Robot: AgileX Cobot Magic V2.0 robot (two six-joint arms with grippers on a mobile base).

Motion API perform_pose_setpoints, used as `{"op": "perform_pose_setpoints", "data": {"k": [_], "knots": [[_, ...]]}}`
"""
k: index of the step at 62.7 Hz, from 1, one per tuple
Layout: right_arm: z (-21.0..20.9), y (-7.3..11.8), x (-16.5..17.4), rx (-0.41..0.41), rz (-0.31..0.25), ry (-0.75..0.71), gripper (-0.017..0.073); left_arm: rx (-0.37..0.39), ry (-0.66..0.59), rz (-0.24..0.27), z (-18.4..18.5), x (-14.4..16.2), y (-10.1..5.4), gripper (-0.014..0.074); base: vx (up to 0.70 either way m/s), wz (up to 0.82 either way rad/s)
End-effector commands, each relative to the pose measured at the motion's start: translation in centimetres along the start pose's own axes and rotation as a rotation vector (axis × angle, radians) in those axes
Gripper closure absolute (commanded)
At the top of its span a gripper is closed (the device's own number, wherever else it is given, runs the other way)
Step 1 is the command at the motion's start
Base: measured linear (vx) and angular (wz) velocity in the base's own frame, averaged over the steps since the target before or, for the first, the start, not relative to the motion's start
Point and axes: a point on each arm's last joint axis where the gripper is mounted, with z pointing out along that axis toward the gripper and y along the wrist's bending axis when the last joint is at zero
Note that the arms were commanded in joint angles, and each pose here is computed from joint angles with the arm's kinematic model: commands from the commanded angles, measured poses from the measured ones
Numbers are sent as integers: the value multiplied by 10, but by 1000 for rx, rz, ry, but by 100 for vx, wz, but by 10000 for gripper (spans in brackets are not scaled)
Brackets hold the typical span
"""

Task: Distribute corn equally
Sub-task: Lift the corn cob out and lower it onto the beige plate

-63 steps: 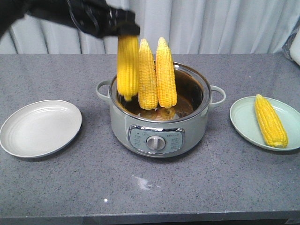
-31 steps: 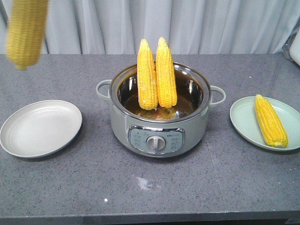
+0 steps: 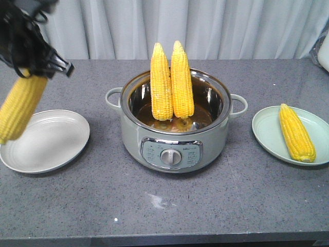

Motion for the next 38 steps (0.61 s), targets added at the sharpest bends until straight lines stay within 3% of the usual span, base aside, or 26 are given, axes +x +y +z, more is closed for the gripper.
{"op": "perform_pose_setpoints", "data": {"k": [1, 15, 38], "knots": [[-12, 2, -9, 18, -3, -98, 568, -26, -70, -12, -3, -5, 3, 601, 0, 0], [-12, 3, -10, -2, 5, -106, 568, -17, 5, -5, 29, -7, -4, 601, 0, 0], [-12, 3, -10, -3, 5, -104, 568, -77, 37, 2, 34, -5, 1, 594, 0, 0]]}}
